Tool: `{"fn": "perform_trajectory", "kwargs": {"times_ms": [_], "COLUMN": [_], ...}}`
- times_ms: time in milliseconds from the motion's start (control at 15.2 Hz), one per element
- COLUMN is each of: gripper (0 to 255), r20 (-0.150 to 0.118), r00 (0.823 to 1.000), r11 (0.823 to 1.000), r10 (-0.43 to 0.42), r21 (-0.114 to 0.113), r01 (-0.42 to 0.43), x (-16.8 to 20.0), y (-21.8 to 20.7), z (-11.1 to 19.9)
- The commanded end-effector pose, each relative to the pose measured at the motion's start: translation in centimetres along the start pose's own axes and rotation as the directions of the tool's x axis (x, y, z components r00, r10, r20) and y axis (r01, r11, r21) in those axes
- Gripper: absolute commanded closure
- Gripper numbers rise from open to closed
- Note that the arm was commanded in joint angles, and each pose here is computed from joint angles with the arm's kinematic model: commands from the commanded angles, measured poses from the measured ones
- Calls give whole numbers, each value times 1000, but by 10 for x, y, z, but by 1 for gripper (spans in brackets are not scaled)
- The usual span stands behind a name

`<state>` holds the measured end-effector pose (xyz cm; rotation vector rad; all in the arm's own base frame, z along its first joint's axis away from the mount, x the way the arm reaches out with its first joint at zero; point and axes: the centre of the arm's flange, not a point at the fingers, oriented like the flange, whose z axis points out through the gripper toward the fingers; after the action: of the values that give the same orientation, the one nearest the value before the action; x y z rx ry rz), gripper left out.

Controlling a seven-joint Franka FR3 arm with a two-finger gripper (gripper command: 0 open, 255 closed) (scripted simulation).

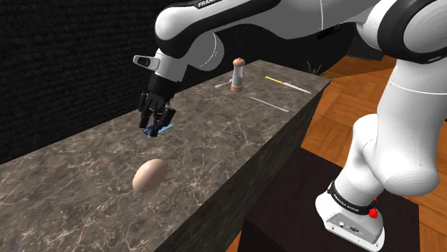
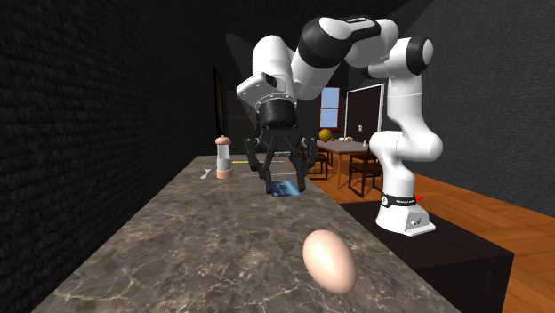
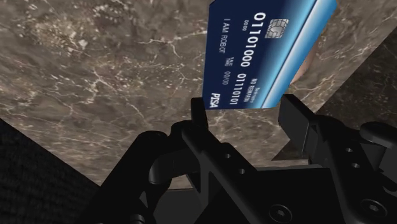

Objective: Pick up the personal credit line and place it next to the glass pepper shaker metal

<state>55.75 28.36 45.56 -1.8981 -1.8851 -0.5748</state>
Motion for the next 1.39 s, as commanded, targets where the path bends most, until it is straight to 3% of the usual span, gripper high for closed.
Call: {"fn": "perform_trajectory", "kwargs": {"times_ms": [0,1320], "gripper": [255,255], "r20": [0,0], "r00": [1000,1000], "r11": [1000,1000], "r10": [0,0], "r21": [0,0], "r01": [0,0], "x": [5,63], "y": [0,1], "z": [-8,-96]}}
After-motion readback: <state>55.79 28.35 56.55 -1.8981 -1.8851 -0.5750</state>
